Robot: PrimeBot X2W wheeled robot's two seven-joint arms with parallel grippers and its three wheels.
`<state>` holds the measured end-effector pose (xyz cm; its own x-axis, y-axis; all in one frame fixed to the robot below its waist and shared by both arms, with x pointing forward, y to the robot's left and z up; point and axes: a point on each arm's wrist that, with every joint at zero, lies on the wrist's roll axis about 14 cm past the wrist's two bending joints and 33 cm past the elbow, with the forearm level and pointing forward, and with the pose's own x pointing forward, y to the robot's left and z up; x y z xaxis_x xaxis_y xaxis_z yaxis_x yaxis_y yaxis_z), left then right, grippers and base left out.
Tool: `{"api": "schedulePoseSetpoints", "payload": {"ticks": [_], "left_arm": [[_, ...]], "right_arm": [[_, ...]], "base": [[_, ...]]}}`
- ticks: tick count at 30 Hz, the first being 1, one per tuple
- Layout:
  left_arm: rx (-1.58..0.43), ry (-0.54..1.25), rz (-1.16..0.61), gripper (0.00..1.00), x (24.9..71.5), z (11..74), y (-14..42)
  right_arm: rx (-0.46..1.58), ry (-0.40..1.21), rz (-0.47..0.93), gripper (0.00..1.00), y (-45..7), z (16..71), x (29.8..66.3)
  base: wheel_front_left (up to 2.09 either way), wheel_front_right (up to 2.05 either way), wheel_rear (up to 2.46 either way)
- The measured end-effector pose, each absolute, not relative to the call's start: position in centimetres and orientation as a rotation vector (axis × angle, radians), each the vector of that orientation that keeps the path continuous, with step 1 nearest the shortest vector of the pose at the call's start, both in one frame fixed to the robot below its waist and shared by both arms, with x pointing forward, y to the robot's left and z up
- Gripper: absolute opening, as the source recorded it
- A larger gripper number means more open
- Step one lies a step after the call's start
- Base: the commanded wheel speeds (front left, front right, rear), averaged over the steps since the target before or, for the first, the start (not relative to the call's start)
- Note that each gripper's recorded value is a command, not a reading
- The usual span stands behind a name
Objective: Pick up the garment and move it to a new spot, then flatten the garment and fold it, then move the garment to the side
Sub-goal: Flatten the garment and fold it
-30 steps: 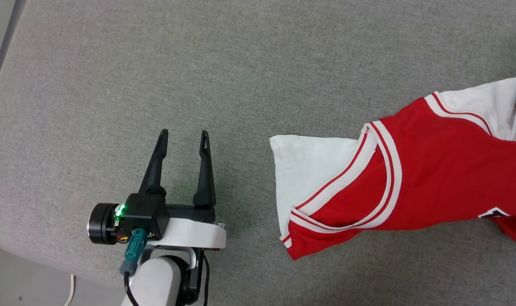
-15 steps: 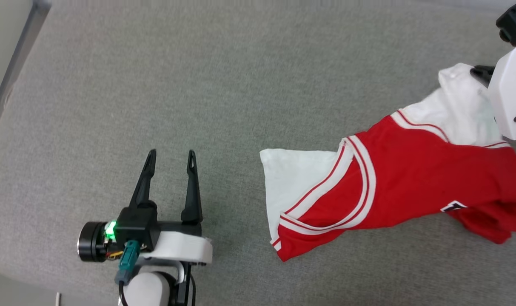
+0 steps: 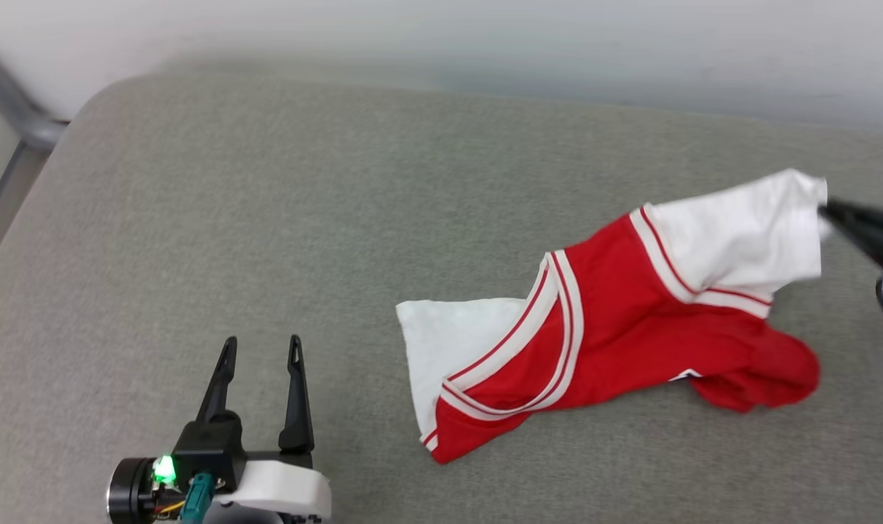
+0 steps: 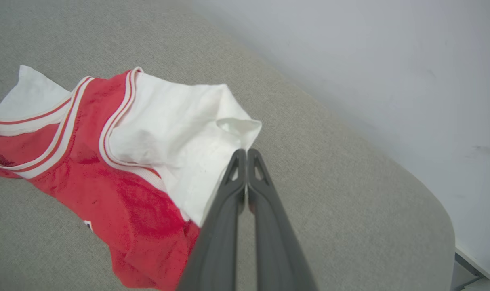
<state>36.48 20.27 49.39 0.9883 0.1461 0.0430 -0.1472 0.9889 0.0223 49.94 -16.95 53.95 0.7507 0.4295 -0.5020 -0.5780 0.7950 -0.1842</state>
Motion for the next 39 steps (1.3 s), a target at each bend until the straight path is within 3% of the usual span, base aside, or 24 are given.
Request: {"api": "schedulePoseSetpoints", "payload": {"ticks": [18,27,32,33,34,39], "left_arm": [[0.009,-0.064,0.022,1.0,37.3,49.9,16.7],[0.015,-0.043,0.021,1.0,38.2,49.1,16.9],[0.021,-0.039,0.041,1.0,38.0,49.0,17.6],[0.022,-0.041,0.043,1.0,38.0,49.1,17.6],[0.022,-0.042,0.043,1.0,37.9,49.1,17.6],[0.016,-0.056,0.045,1.0,37.4,49.7,17.7]], "right_arm": [[-0.043,0.859,0.155,0.0,-31.1,41.3,33.9],[-0.007,0.977,-0.044,0.0,-35.7,36.2,30.7],[0.028,0.945,-0.075,0.0,-35.7,35.5,30.8],[0.042,0.92,-0.079,0.41,-35.6,35.6,31.1],[0.053,0.887,-0.079,1.0,-35.4,36.0,31.5],[0.08,0.657,-0.085,1.0,-35.5,40.2,34.5]], "base": [[0.0,0.0,0.0],[0.0,0.0,0.0],[0.0,0.0,0.0],[0.0,0.0,0.0],[0.0,0.0,0.0],[0.0,0.0,0.0]]}}
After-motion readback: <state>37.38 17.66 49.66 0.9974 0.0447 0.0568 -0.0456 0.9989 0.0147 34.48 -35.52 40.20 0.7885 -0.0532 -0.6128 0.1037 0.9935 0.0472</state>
